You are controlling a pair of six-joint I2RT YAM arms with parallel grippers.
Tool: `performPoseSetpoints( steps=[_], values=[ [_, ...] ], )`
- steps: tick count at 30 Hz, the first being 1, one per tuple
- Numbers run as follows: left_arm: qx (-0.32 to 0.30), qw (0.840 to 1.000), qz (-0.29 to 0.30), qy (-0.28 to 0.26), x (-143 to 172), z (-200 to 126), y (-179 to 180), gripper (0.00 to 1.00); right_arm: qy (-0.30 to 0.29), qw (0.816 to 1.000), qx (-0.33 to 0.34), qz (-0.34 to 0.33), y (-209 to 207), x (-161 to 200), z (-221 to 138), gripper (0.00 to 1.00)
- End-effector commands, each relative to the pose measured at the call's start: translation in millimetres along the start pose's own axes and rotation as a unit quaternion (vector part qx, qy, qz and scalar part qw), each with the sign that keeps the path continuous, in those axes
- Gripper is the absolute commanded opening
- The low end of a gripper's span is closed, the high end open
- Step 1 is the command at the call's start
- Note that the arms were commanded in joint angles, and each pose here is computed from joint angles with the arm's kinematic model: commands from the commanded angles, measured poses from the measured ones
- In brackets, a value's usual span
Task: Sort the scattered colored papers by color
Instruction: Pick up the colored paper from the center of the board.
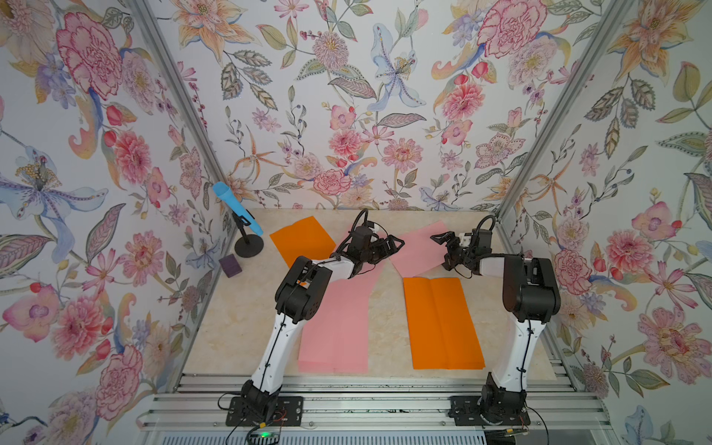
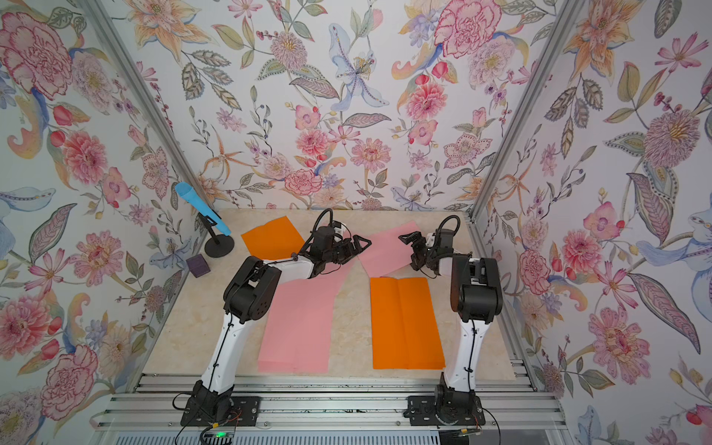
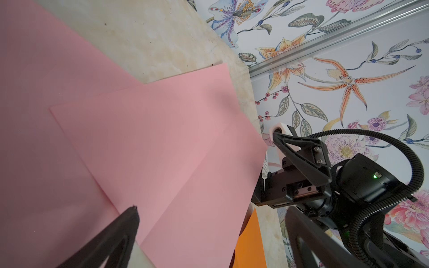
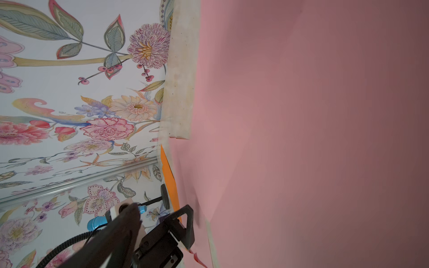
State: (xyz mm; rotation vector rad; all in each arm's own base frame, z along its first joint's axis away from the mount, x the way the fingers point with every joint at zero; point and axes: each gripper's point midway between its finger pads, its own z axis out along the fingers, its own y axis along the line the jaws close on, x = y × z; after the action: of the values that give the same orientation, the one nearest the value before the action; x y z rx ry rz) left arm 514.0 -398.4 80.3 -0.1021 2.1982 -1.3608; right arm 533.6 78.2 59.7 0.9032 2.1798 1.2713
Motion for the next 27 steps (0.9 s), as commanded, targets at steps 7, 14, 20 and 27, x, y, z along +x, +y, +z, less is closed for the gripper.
performPoseSetpoints(
  steps=[7, 14, 20, 27],
  values=[
    [0.004, 1.000, 0.012, -0.002, -10, -12, -11, 1.00, -0.029, 0.998, 0.057, -0.028, 13, -8, -9, 0.41],
    [-0.046, 0.997, 0.056, -0.013, -32, -41, -8, 1.00, -0.028, 0.990, 0.123, -0.056, 20, -18, -9, 0.36],
    [-0.078, 0.994, 0.075, -0.027, -39, -80, -4, 1.00, -0.027, 0.982, 0.170, -0.075, 23, -29, -6, 0.03],
    [-0.109, 0.989, 0.094, -0.032, -26, -121, 1, 1.00, -0.017, 0.980, 0.181, -0.084, 29, -24, -4, 0.00]
  ],
)
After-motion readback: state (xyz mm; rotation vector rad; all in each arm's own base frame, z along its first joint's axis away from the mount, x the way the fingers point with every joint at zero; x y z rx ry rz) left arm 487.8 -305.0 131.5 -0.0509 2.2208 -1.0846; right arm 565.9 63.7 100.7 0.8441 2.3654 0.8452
